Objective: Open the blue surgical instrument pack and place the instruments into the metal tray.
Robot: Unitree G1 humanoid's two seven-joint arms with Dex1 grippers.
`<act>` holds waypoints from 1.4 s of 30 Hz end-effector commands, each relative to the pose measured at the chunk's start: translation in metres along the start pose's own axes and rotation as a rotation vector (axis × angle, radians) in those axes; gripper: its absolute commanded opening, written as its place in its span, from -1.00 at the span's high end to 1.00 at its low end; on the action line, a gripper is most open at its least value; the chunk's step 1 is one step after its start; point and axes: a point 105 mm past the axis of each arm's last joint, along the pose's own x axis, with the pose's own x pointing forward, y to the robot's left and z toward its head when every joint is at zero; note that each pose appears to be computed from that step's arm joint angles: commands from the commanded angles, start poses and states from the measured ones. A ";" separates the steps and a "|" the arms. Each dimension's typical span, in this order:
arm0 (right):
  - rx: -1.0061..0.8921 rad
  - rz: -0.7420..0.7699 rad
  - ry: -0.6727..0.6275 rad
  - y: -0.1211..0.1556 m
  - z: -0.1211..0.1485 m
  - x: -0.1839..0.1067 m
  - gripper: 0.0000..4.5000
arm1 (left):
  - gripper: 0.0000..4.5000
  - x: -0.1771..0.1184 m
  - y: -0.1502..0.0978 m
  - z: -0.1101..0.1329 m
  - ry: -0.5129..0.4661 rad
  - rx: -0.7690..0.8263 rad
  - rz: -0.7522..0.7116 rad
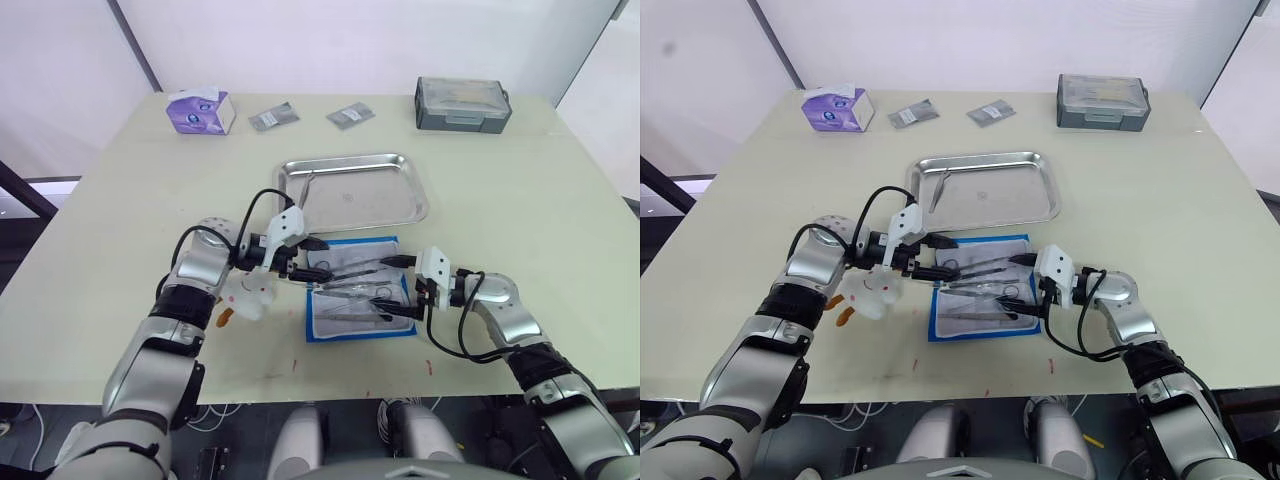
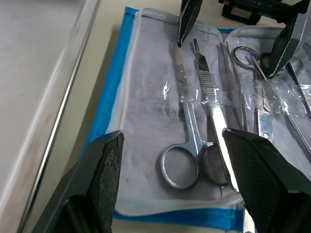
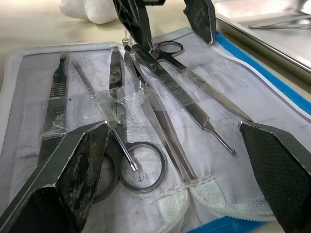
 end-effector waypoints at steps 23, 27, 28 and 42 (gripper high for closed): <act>0.183 0.035 0.219 0.031 -0.069 -0.014 -1.00 | 0.96 0.005 0.007 0.018 -0.066 -0.012 0.008; 0.183 0.035 0.219 0.031 -0.069 -0.014 -1.00 | 0.73 0.003 0.009 0.020 -0.067 0.013 0.033; 0.182 0.036 0.219 0.031 -0.069 -0.014 -1.00 | 0.73 0.003 0.007 0.019 -0.065 0.010 0.023; 0.181 0.034 0.219 0.031 -0.069 -0.013 -1.00 | 0.73 0.008 -0.006 0.012 -0.049 -0.002 -0.022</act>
